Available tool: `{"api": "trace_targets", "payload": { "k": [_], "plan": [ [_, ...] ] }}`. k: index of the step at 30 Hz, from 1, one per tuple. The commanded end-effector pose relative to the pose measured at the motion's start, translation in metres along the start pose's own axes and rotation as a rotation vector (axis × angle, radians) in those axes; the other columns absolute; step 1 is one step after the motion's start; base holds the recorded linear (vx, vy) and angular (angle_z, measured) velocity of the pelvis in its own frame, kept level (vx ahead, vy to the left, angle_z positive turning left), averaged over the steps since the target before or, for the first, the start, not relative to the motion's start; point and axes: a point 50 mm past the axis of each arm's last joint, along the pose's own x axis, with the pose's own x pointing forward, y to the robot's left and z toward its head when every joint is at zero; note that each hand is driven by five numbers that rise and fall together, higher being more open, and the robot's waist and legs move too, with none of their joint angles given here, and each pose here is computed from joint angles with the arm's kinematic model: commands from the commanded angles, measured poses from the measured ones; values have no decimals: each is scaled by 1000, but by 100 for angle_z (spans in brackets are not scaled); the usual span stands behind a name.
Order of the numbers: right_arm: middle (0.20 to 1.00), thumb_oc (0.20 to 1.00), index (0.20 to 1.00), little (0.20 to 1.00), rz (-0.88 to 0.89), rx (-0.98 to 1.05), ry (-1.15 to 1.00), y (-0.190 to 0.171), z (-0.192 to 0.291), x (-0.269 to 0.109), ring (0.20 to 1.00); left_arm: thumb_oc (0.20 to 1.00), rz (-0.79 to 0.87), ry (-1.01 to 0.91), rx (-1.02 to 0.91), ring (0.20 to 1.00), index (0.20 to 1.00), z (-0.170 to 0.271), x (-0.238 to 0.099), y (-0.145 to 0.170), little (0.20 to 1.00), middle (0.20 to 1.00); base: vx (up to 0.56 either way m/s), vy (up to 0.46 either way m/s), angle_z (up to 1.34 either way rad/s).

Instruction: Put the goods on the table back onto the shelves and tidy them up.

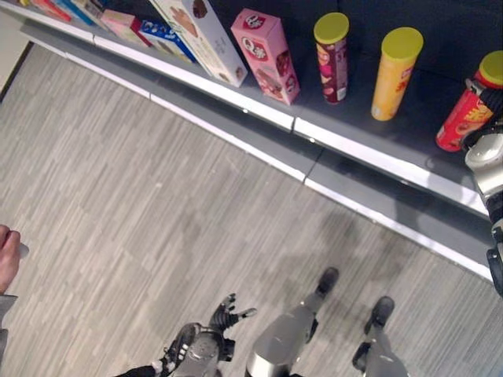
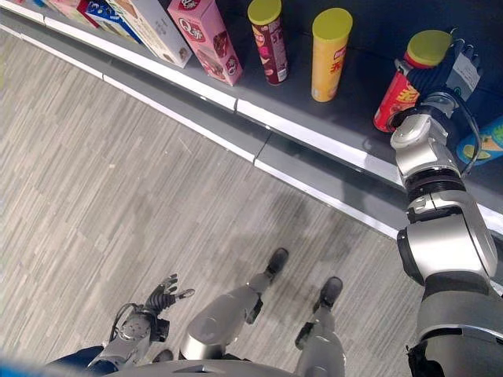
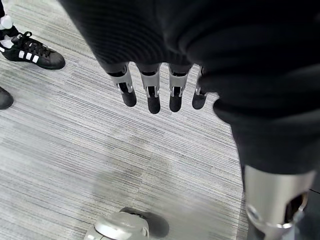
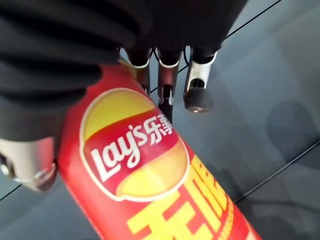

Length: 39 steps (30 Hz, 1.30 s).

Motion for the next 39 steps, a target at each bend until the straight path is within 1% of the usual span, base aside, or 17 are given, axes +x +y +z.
{"api": "trace_targets", "payload": {
  "k": [1, 11, 12, 13, 14, 22, 31, 34, 36, 39],
  "plan": [
    [200, 200, 200, 200, -90, -7, -104, -24, 14, 16, 200, 1000, 24, -27, 46, 1000, 1000, 6, 2, 10, 1000, 1000, 0, 0, 0],
    [200, 200, 200, 200, -80, -49, -114, -18, 11, 10, 200, 1000, 28, -27, 51, 1000, 1000, 7, 4, 9, 1000, 1000, -3, 0, 0],
    [354, 354, 354, 354, -76, -46, -111, -18, 11, 10, 354, 1000, 28, -25, 52, 1000, 1000, 7, 4, 9, 1000, 1000, -42, 3, 0],
    [583, 583, 583, 583, -73, -45, -110, -17, 11, 10, 583, 1000, 28, -22, 53, 1000, 1000, 6, 3, 9, 1000, 1000, -32, 5, 0],
    [1000, 1000, 1000, 1000, -69, -43, -108, -16, 11, 9, 1000, 1000, 27, -19, 54, 1000, 1000, 6, 3, 8, 1000, 1000, 0, 0, 0],
    [1000, 1000, 1000, 1000, -55, -25, -107, -9, 13, 4, 1000, 1000, 39, -8, 52, 1000, 1000, 4, 4, 9, 1000, 1000, -5, 1, 0],
    [1000, 1000, 1000, 1000, -52, 57, -139, 4, 22, -15, 1000, 1000, 39, 0, 55, 1000, 1000, 5, 6, 8, 1000, 1000, -14, 1, -1],
    [1000, 1000, 1000, 1000, -88, 103, -186, 2, 29, -25, 1000, 1000, 45, 19, 52, 1000, 1000, 2, 6, 8, 1000, 1000, 0, 0, 0],
    [1000, 1000, 1000, 1000, -100, 154, -250, 2, 36, -43, 1000, 1000, 71, 52, 48, 1000, 1000, -4, 6, 12, 1000, 1000, -21, -35, -2],
    [1000, 1000, 1000, 1000, 3, 261, -298, 7, 36, -75, 1000, 1000, 107, 98, 35, 1000, 1000, -12, 3, 21, 1000, 1000, -10, -30, -5]
  ]
}}
